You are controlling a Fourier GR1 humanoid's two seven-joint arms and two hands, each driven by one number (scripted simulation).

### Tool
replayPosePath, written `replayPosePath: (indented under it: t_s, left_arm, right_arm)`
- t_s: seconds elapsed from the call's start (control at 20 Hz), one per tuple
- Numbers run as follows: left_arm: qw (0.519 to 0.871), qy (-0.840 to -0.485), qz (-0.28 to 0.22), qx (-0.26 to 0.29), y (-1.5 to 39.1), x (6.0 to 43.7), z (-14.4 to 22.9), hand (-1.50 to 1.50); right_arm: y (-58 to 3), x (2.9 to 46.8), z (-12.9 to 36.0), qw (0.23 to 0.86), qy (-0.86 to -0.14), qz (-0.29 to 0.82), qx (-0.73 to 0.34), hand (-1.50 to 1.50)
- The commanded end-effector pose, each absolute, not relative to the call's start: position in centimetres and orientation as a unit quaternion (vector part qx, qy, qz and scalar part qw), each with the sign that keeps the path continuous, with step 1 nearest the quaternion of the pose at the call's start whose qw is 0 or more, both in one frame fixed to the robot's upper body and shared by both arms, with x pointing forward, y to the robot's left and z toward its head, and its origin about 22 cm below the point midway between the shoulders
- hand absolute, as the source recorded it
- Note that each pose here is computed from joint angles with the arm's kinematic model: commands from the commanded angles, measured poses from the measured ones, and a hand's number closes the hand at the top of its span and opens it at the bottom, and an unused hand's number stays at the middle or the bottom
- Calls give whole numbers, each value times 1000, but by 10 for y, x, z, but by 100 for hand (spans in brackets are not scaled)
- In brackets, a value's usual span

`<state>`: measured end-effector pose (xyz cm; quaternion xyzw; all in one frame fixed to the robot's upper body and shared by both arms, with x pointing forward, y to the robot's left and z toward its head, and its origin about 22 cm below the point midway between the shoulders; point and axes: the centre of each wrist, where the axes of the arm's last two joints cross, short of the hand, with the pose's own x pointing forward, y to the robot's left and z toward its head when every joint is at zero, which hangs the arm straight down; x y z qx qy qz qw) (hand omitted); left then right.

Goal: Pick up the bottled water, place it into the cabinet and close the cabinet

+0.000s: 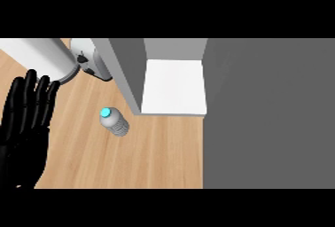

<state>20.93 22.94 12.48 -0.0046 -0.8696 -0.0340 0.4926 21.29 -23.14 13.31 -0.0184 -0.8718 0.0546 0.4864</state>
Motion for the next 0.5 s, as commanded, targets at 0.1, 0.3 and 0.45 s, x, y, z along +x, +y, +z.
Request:
replayPosePath:
  t_s: [0.1,0.3,0.45]
  left_arm:
    - [492,-868,0,62,245,201,125,-150]
    - [561,-822,92,32,223,212,99,-150]
    - [563,-821,88,26,232,196,120,-150]
  right_arm:
    - [-230,183,135,496,-866,53,-28,-150]
    - [-214,176,132,531,-838,101,75,-150]
    - [-217,154,130,531,-838,99,81,-150]
